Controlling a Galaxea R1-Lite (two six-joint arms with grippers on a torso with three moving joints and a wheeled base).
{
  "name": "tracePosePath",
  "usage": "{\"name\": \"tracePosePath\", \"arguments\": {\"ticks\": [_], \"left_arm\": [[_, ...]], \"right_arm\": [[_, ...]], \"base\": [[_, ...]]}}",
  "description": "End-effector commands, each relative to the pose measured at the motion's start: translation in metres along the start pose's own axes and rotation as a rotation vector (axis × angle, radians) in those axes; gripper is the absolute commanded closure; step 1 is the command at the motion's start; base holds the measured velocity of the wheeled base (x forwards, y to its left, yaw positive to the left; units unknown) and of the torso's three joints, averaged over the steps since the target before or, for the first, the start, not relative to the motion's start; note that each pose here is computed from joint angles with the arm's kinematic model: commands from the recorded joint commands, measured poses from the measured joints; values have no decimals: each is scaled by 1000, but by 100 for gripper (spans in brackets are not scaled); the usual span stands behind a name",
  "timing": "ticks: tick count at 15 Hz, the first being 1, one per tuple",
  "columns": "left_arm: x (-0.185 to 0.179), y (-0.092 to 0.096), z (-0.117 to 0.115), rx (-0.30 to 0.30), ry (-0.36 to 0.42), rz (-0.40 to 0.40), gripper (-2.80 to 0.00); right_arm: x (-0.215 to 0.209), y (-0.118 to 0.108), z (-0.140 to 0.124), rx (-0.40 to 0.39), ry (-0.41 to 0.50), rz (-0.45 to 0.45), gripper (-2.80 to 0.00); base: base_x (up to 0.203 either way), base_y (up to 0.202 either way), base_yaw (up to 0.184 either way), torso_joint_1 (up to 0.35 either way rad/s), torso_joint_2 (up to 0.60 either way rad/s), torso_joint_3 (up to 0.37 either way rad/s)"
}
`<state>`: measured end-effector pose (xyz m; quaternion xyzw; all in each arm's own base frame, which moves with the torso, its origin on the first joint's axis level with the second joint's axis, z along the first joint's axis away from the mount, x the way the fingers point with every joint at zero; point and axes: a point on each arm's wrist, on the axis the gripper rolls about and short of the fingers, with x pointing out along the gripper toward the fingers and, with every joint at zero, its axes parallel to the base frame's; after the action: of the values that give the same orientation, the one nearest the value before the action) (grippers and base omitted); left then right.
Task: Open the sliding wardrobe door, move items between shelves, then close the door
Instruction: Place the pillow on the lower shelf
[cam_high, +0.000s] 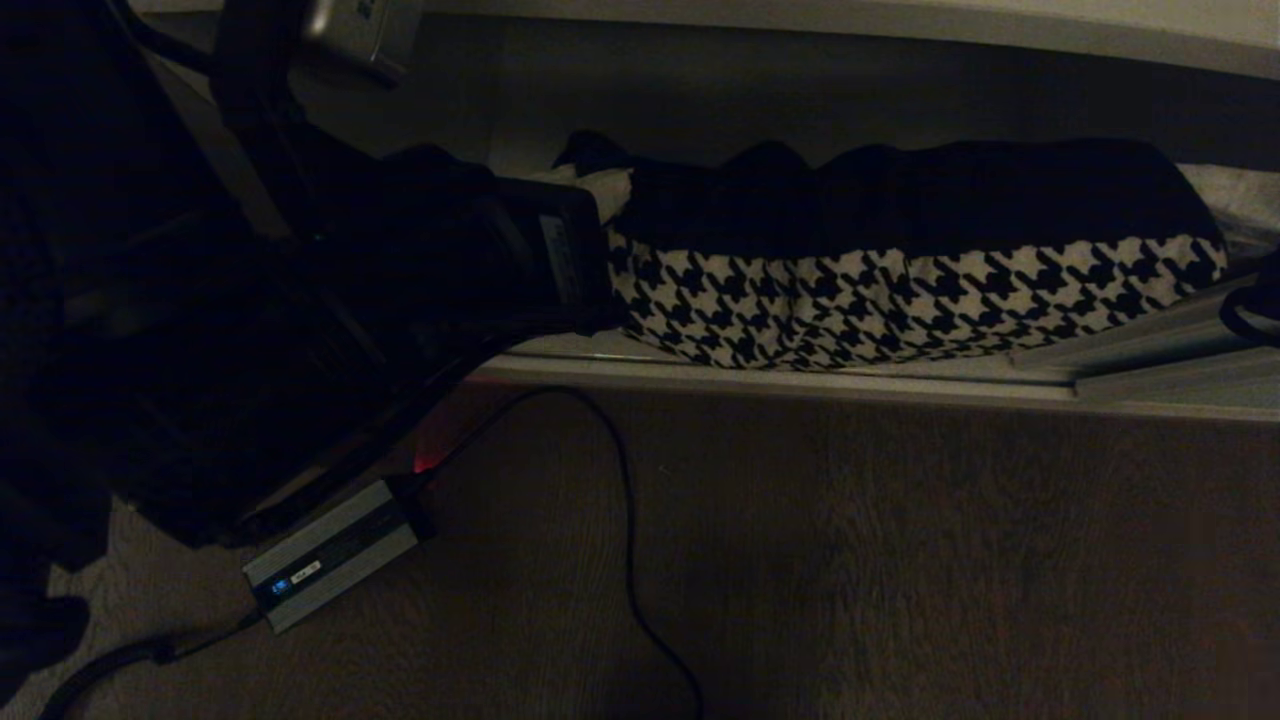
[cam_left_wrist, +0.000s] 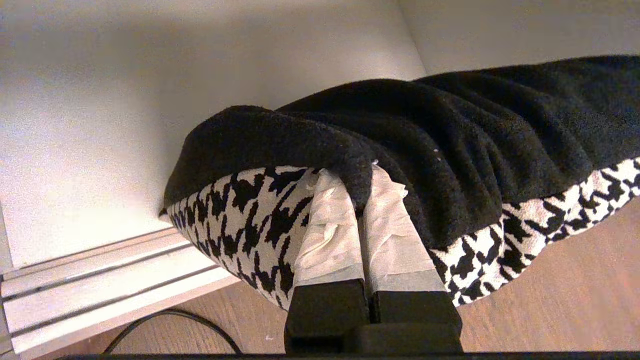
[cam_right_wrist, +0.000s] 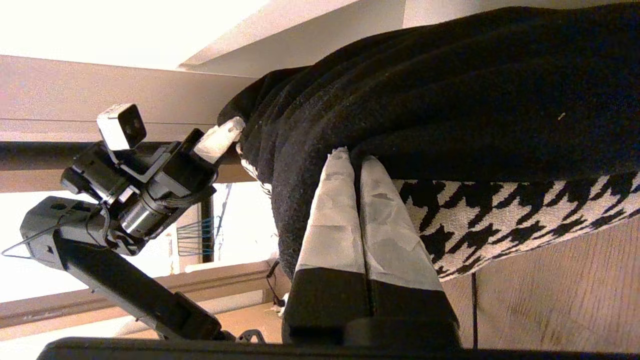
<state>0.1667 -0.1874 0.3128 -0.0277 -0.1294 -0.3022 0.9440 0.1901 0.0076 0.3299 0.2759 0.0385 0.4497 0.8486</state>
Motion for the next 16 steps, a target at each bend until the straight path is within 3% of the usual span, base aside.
{"name": "tracePosePath", "arguments": {"ticks": [1, 8, 13, 16], "left_arm": [[0, 0, 0, 0, -4, 2, 0], [-16, 2, 11, 19, -29, -6, 0], [-27, -5, -3, 17, 20, -42, 0], [-25, -5, 6, 10, -5, -37, 0]], "right_arm": [[1, -2, -1, 13, 6, 0, 0], [-8, 15, -1, 4, -10, 20, 0], [-15, 19, -11, 26, -5, 13, 0], [-17, 23, -11, 18, -10, 17, 0]], "base": [[0, 0, 0, 0, 0, 0], [0, 0, 0, 0, 0, 0], [0, 0, 0, 0, 0, 0], [0, 0, 0, 0, 0, 0]]}}
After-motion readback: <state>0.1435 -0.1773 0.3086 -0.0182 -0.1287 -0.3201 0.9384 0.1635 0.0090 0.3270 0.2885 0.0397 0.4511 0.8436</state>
